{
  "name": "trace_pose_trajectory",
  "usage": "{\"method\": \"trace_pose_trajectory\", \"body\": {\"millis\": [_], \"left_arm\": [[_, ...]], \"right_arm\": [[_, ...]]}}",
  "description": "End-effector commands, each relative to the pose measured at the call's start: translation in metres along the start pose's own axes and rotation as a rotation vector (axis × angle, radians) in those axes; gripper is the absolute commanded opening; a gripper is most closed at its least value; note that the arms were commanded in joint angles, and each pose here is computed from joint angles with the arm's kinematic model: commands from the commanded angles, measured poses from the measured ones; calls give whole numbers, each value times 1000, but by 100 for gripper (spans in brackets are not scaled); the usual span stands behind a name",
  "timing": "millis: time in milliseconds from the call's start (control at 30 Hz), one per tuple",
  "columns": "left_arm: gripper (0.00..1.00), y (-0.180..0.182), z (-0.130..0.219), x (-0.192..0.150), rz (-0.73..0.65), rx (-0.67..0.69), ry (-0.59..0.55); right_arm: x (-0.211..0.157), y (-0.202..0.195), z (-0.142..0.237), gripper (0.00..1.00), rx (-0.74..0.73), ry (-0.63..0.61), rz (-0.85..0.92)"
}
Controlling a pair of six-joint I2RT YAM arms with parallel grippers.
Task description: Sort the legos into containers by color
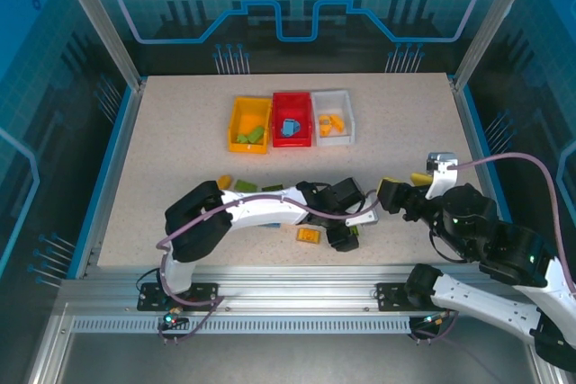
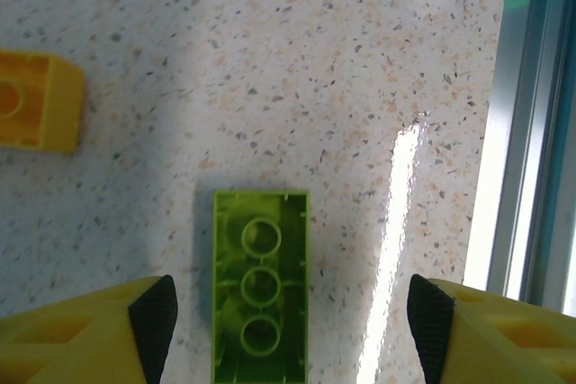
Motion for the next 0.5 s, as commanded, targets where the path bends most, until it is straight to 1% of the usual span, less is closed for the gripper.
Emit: {"method": "trace_pose_trajectory", "body": {"millis": [0,133,233,333,467], "left_arm": [[72,-5,-13,-3,-46,-33,34],[69,3,-27,-7,-39,6,65],[63,9,-34,-5,-27,31,68],[47,9,-39,-5,-15,30,72],[33,8,-40,-5,0,28,67]], "right_arm": [[-3,3,-4,82,11,4,7],[-5,3,-5,82,9,7,-1],[-5,3,-5,81,13,11,0],[-6,3,-5,81,10,13,-3],[-6,3,-5,80,8,13,-6]]}}
Point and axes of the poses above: each hand's point on the last joint's axis, 136 mm out from that joint toward the fingers, its own z axis back along the fingers, its own y axis along the line the jaws close on, x = y × z, the point moved 2 cm from there along z, back along the fingers, and after that the axes turned 5 degrees about z, right-handed, at the moved point
